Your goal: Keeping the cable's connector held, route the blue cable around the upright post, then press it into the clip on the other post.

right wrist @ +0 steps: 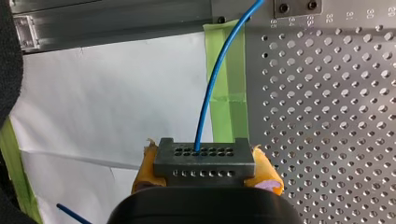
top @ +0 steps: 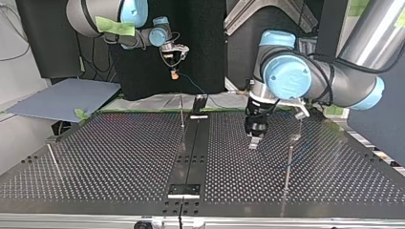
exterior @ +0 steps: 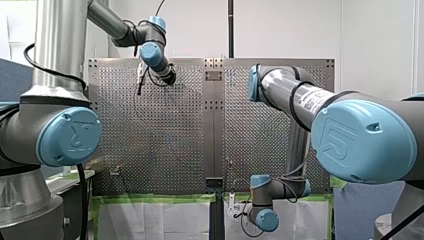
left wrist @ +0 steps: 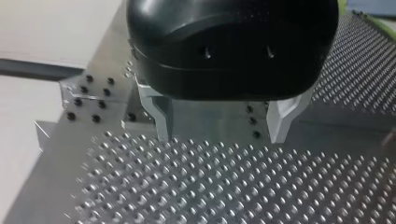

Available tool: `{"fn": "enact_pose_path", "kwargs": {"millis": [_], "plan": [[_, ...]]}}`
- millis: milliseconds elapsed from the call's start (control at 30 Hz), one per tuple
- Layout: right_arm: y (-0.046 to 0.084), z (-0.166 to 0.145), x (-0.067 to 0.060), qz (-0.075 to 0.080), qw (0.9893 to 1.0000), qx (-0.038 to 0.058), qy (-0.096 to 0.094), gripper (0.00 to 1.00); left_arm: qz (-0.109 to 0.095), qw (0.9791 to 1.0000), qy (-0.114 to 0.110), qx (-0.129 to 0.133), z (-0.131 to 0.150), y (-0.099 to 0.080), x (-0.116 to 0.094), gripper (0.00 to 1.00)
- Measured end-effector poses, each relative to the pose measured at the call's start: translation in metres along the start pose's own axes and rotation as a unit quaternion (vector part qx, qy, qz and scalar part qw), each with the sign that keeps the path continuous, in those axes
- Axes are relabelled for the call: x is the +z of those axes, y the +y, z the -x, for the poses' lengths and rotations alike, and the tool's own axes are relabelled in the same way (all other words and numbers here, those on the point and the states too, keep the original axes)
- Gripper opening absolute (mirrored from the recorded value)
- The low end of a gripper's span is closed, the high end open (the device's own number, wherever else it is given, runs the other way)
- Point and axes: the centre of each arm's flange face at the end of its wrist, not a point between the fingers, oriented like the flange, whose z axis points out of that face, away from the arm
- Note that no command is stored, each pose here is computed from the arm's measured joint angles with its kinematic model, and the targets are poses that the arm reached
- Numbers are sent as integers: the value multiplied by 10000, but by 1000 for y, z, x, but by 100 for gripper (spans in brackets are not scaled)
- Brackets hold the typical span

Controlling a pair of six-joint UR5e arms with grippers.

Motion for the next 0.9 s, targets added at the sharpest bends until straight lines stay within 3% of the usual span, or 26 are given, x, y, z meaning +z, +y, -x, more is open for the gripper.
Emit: {"fn": "enact_pose_path", "kwargs": {"millis": [300,500,700,900], "plan": [[-3,0,0,-58,10000,-2,12,0,347,9989,-64,296,-30,-11,29,99],[-3,0,0,-67,10000,-2,9,0,560,9965,-133,603,-47,-21,43,99],[-3,0,0,-61,10000,17,15,0,906,9918,-357,833,-44,-17,49,99],[-1,0,0,-62,10000,33,12,0,1242,9854,-556,1023,-40,-12,54,99]]}}
